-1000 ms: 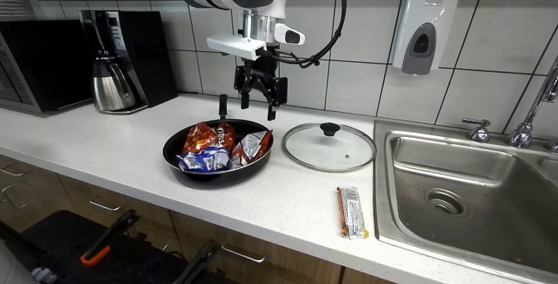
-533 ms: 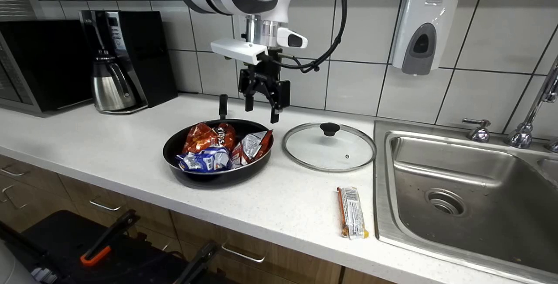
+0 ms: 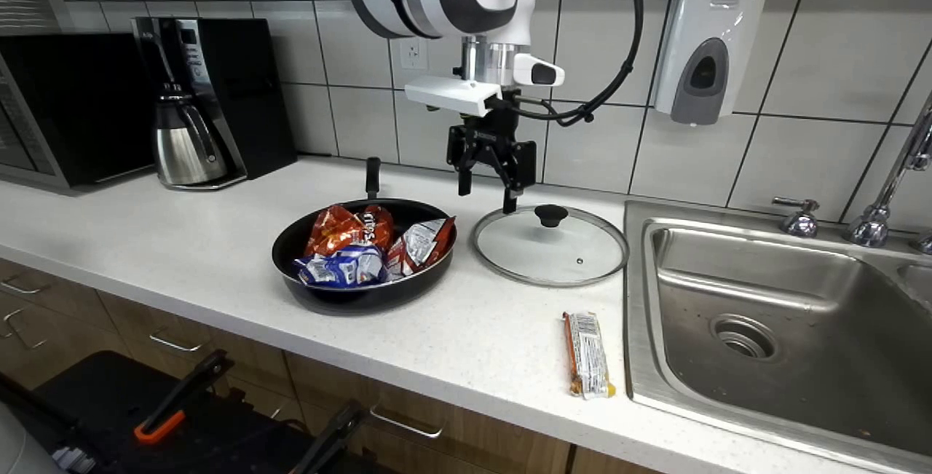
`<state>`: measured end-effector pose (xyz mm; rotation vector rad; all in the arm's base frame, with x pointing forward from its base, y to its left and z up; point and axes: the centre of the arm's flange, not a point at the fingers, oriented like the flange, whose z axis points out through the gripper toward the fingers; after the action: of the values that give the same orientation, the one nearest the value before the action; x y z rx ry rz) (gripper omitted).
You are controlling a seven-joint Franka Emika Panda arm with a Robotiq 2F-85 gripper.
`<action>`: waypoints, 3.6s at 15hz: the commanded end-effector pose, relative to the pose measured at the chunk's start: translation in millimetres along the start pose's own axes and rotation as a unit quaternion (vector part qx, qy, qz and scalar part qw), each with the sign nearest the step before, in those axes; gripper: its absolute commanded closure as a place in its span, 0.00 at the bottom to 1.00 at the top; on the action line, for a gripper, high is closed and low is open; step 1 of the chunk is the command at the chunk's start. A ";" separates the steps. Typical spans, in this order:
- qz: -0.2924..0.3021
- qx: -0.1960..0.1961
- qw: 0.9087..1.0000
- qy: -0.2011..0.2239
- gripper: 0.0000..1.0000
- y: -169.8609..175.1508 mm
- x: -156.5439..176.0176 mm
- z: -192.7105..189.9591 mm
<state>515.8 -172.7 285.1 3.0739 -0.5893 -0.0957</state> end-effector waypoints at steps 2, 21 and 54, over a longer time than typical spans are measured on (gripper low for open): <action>0.009 -0.014 1.000 0.003 0.00 12.1 44.6 8.9; 0.031 -0.043 0.999 0.009 0.00 28.8 124.9 49.9; 0.035 -0.049 0.996 0.072 0.61 20.1 110.8 -25.0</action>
<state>625.9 -245.4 267.9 2.9598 -0.6453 0.0560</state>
